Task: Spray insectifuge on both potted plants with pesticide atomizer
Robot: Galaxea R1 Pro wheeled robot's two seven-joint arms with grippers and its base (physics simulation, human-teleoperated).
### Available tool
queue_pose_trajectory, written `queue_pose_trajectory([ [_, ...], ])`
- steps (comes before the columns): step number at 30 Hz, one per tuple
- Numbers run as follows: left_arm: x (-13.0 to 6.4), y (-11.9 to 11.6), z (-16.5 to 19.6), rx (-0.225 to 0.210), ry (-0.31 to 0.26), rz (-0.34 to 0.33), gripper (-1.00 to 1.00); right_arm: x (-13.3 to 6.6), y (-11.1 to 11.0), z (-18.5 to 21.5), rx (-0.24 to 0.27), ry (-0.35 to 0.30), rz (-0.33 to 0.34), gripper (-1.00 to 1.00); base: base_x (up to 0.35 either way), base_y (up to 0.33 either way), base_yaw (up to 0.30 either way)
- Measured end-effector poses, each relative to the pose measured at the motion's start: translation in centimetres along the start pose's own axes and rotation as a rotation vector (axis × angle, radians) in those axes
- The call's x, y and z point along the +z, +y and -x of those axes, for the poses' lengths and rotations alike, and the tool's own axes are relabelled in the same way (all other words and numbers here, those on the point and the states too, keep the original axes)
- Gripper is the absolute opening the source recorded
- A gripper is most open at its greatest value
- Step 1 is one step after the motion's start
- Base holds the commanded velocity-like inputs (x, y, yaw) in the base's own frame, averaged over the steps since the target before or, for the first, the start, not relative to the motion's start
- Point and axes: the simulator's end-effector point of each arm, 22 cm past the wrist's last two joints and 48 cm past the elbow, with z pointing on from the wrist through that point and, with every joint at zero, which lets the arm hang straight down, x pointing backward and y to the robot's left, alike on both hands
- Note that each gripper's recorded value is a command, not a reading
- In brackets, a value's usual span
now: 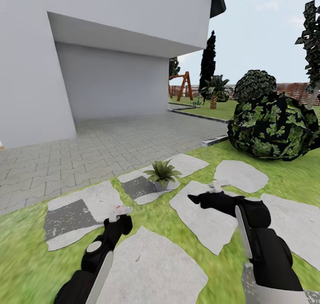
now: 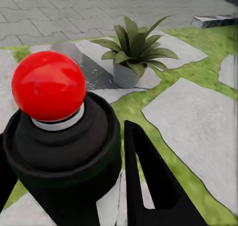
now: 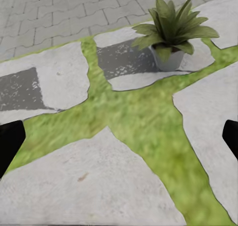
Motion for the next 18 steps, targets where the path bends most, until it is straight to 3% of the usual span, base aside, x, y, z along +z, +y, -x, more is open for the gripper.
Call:
queue_pose_trajectory([
  [2,-0.4,-1.9,0.0,0.017,0.005,-0.036,-1.0,-0.8,-0.7,0.2,-0.021,0.0,0.013,1.0,0.0,0.0,0.0],
  [6,-0.9,-3.4,0.3,0.017,0.003,-0.067,-1.0,-2.3,-1.6,1.2,-0.053,-0.012,0.022,1.0,0.0,0.0,0.0],
  [18,-1.8,-3.9,2.3,0.033,0.004,-0.077,-1.0,-4.0,-0.6,3.3,-0.075,-0.031,0.068,1.0,0.0,0.0,0.0],
])
